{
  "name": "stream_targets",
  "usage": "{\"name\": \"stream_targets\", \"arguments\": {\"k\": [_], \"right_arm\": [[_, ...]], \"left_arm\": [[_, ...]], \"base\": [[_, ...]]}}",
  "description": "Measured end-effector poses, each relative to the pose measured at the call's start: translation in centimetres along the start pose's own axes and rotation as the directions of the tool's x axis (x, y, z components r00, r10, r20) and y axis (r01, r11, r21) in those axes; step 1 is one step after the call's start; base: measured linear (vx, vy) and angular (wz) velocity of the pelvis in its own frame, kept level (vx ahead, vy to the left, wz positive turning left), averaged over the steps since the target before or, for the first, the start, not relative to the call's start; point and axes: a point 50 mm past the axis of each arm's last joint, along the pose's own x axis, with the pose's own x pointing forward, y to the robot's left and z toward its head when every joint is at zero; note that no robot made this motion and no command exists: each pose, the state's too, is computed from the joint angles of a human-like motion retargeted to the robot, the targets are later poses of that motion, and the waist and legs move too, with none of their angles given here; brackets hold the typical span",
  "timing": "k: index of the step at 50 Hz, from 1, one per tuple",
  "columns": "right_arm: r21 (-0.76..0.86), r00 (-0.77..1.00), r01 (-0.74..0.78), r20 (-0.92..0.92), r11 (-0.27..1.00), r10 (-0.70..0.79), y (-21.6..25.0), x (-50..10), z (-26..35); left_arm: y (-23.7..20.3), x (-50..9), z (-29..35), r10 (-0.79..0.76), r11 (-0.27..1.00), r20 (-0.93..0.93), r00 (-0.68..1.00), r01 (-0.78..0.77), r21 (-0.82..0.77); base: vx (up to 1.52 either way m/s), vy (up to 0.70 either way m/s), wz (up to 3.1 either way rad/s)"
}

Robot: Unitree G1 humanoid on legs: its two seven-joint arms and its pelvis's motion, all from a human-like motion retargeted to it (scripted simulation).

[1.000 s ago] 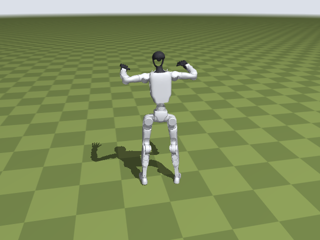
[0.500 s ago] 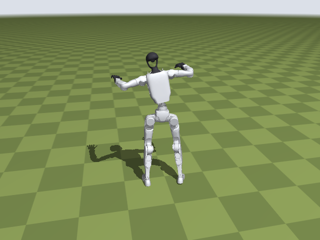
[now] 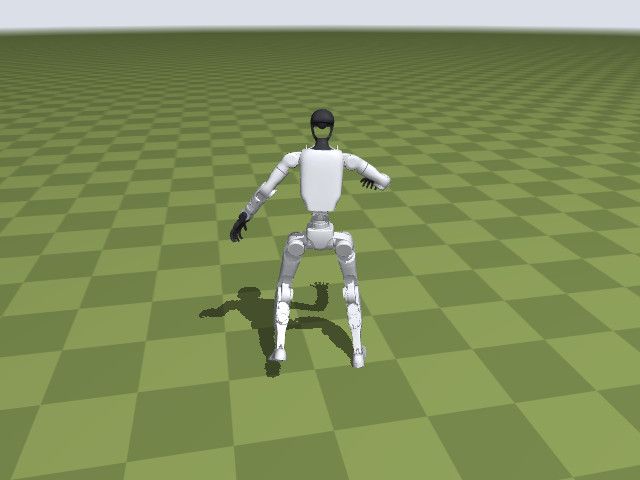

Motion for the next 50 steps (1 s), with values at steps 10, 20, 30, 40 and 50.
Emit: {"name": "stream_targets", "arguments": {"k": [10,20,30,40,50], "right_arm": [[0.563,0.854,0.105,-0.474,0.82,0.215,13.0,-0.7,-5.5],[0.619,0.507,-0.31,-0.535,0.722,0.676,25.0,-11.4,-5.5],[0.564,0.769,-0.313,-0.321,0.764,0.553,22.2,-4.8,-1.2],[0.256,0.989,-0.101,-0.079,0.961,0.124,8.0,7.5,3.0],[0.379,0.987,0.111,-0.148,0.919,-0.058,1.4,14.3,7.4]], "left_arm": [[-8.9,0.0,2.6,-0.217,0.955,0.025,0.976,0.207,0.21],[3.3,0.3,16.2,0.017,0.923,0.42,0.907,-0.176,0.341],[10.6,-0.5,20.5,0.286,0.907,0.263,0.921,-0.349,0.237],[3.0,0.4,20.1,0.132,0.984,0.399,0.907,-0.169,0.058],[-15.3,-2.4,18.3,-0.357,0.932,0.384,0.852,0.354,0.081]], "base": [[0.43,0.21,-0.49],[0.5,0.3,0.26],[0.47,0.06,1.07],[0.52,-0.07,-0.3],[0.7,0.14,-0.78]]}}
